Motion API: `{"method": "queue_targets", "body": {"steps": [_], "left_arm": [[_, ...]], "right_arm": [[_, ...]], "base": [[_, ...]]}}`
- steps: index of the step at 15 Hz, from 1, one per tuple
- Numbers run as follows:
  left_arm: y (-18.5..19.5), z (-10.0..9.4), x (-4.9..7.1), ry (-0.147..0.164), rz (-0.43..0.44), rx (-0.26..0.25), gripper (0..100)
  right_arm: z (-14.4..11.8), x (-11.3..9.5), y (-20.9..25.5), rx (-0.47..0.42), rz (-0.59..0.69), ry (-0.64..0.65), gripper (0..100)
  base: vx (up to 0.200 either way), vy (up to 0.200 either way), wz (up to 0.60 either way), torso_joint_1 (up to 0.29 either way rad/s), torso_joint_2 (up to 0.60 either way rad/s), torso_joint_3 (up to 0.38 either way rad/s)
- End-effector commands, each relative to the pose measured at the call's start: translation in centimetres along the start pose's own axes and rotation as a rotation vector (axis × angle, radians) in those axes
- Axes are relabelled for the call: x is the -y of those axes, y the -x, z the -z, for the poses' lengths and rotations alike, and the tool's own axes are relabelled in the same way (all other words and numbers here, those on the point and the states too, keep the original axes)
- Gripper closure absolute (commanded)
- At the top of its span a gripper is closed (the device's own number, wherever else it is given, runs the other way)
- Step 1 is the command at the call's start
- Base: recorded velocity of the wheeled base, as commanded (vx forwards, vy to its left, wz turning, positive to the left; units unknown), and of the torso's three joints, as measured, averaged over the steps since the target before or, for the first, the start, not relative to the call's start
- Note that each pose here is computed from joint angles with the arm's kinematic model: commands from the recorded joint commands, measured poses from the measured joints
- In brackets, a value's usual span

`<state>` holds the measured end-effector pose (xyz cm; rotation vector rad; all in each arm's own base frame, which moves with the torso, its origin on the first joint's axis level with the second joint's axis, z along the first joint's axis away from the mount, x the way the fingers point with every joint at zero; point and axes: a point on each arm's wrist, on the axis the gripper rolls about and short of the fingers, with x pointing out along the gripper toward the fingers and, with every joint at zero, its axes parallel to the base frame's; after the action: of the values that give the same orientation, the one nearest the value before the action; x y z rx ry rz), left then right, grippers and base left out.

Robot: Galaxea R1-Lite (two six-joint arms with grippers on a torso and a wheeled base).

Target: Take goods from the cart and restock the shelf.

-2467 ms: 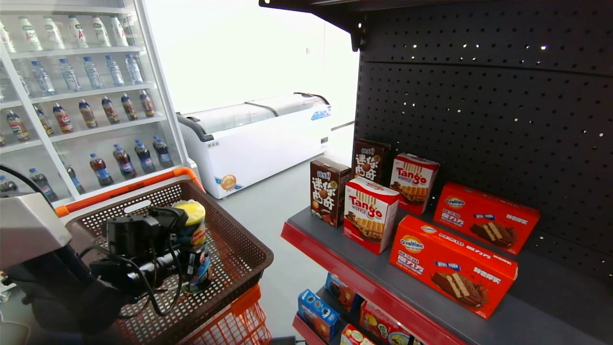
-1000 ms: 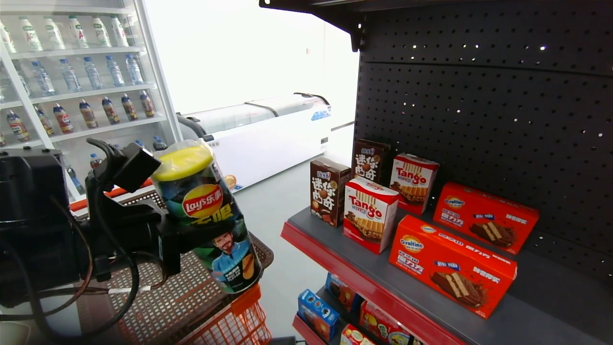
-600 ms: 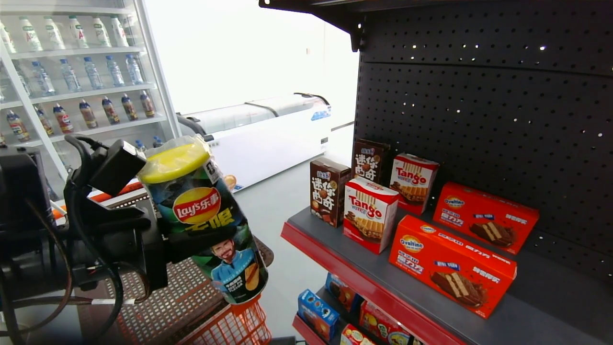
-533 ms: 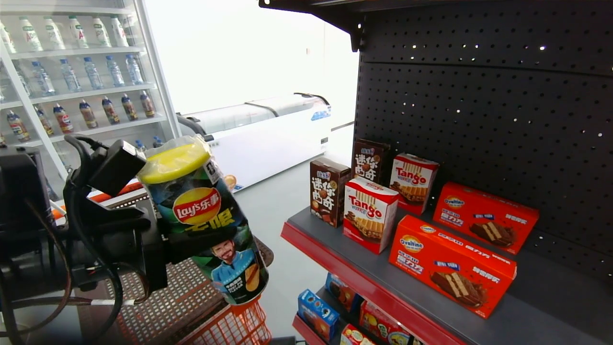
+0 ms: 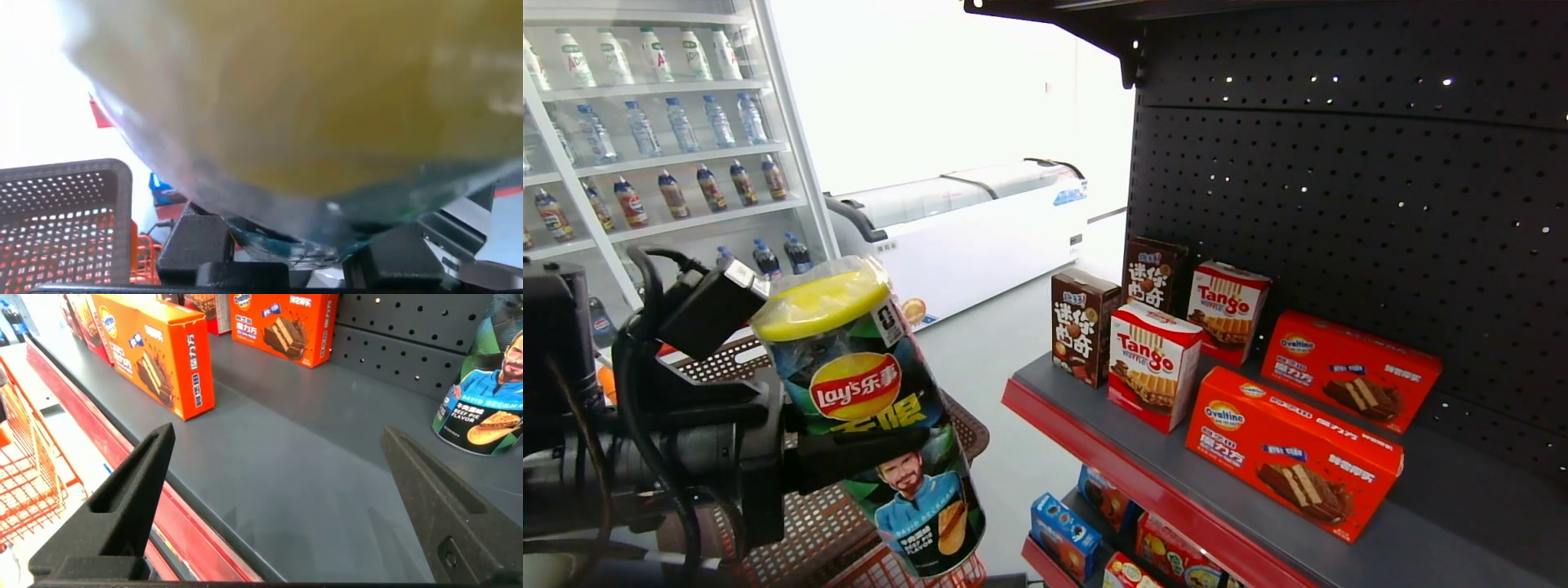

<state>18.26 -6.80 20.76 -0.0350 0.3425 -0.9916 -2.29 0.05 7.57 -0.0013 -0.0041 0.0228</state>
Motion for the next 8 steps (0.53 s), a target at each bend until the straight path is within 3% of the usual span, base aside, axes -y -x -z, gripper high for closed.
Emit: {"method": "queue_targets", "body": {"steps": [1,5,8], "left_arm": [[0.5,-0.5,1.6,-0.034,0.047,0.016,100],[1.2,-0.3,3.6,-0.034,0.113,-0.021,100],[1.2,-0.3,3.9,-0.04,0.128,-0.021,100]], "right_arm": [[0.0,0.0,0.0,-0.001,0.0,0.0,0],[0.0,0.0,0.0,-0.001,0.0,0.0,0],[0.0,0.0,0.0,-0.001,0.0,0.0,0]], "base": [[0.0,0.0,0.0,0.0,0.0,0.0],[0.0,0.0,0.0,0.0,0.0,0.0],[0.0,0.0,0.0,0.0,0.0,0.0]]}}
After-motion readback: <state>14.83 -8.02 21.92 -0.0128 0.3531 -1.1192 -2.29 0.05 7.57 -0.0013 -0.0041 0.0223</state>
